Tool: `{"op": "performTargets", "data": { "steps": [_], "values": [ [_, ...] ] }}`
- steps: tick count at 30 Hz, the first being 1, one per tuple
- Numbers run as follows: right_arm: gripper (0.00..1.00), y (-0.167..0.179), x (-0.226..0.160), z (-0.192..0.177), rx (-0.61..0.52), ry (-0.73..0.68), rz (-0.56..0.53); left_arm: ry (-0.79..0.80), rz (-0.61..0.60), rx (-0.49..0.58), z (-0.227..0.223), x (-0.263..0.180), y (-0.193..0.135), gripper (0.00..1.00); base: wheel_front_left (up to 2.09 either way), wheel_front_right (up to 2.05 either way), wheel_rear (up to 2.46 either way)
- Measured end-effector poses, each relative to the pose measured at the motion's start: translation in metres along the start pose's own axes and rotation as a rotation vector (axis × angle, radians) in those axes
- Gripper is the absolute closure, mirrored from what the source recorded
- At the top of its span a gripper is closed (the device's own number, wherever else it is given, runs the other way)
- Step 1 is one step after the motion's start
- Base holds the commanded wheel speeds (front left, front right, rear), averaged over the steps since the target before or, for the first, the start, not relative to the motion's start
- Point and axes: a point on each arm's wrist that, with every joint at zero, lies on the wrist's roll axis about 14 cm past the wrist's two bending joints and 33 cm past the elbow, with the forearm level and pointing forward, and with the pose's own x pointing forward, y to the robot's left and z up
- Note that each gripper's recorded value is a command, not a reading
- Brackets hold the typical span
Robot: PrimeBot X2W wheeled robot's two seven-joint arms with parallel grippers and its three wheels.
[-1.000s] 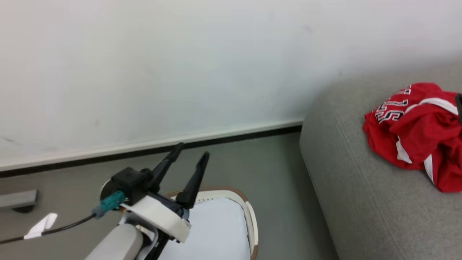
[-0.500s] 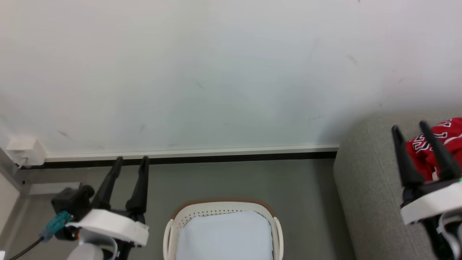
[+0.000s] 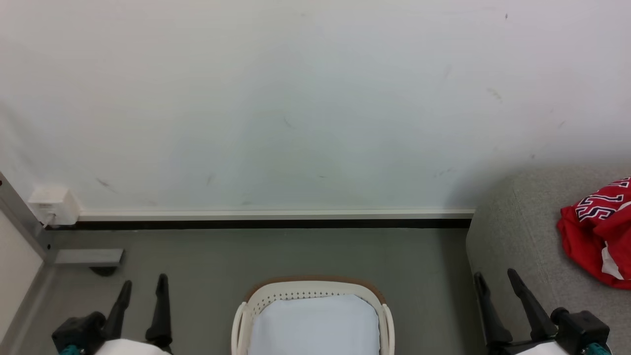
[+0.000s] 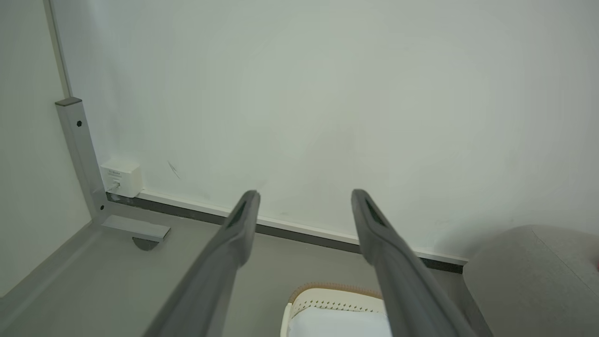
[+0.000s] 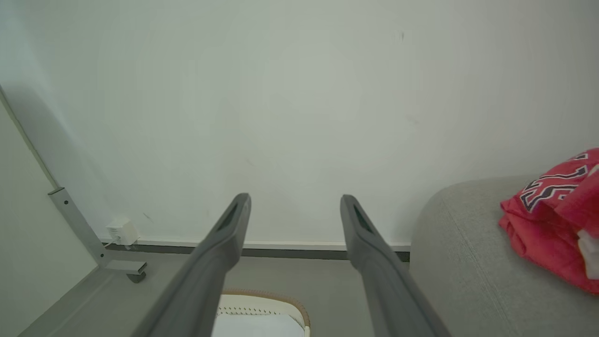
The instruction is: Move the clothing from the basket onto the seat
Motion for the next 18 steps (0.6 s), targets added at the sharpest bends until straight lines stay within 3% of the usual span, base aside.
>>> {"op": "performTargets", "data": {
  "steps": [18],
  "values": [
    [0.00,0.006,0.001,0.000,0.009,-0.019,-0.013,0.022,0.032,0.029,-0.014,-0.007,0.004,0.00,0.00,0.00,0.00]
  ]
}}
